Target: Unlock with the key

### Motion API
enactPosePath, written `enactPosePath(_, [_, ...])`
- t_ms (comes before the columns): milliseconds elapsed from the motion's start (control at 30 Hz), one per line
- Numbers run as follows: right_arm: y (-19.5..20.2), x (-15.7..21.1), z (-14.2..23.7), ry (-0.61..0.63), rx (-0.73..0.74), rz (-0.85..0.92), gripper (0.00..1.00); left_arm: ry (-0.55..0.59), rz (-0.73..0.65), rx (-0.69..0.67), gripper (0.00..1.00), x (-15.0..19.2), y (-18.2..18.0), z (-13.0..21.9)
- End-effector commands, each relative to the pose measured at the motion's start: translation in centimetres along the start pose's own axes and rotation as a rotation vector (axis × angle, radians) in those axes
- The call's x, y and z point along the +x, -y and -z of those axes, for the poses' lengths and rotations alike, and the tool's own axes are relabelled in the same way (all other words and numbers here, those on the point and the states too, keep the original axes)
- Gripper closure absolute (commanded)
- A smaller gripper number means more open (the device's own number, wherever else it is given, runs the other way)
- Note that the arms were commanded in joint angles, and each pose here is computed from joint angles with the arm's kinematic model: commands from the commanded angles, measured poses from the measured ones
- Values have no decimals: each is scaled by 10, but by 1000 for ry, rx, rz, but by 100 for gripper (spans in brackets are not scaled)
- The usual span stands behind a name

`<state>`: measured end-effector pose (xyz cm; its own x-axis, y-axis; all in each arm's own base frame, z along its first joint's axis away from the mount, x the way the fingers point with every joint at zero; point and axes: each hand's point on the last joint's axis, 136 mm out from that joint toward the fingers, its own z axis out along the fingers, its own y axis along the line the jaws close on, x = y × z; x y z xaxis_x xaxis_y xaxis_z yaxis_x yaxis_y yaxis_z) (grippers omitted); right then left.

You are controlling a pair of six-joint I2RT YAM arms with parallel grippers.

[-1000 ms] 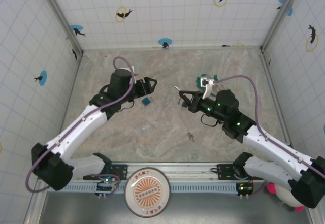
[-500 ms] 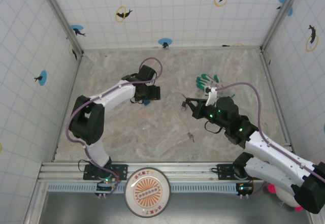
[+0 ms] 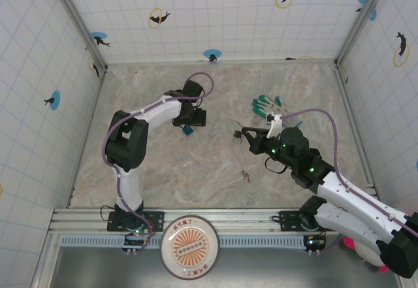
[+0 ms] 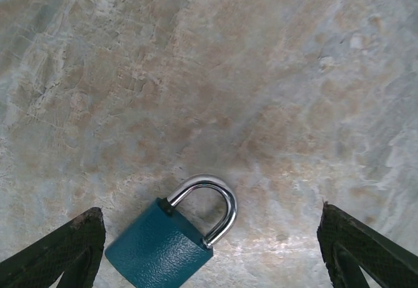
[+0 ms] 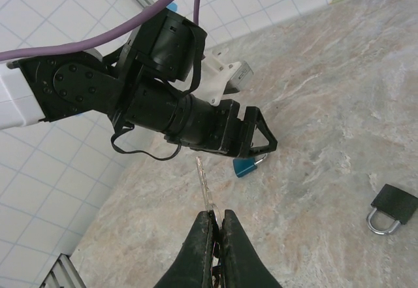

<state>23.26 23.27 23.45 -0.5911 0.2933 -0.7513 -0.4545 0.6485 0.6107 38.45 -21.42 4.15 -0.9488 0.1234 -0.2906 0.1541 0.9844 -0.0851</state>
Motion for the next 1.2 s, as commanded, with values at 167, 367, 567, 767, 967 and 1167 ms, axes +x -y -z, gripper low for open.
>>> enactPosePath(167, [5, 0, 3, 17, 16, 3, 100, -57, -26, 17, 17, 14, -3, -9])
enactPosePath(367, [4, 0, 3, 19, 9, -4, 100, -72, -29, -4, 16, 19, -7, -16])
enactPosePath(567, [5, 0, 3, 22, 13, -6, 100, -102, -27, 20, 22, 27, -4, -21])
enactPosePath(767, [6, 0, 3, 24, 13, -7, 100, -124, -22, 20, 34, 38, -7, -21])
enactPosePath(967, [8, 2, -1, 22, 15, -19, 100, -131, -3, -31, 42, 43, -12, -20])
enactPosePath(1167, [11, 4, -2, 20, 21, -28, 100, -179, -4, -68, 49, 56, -14, -30])
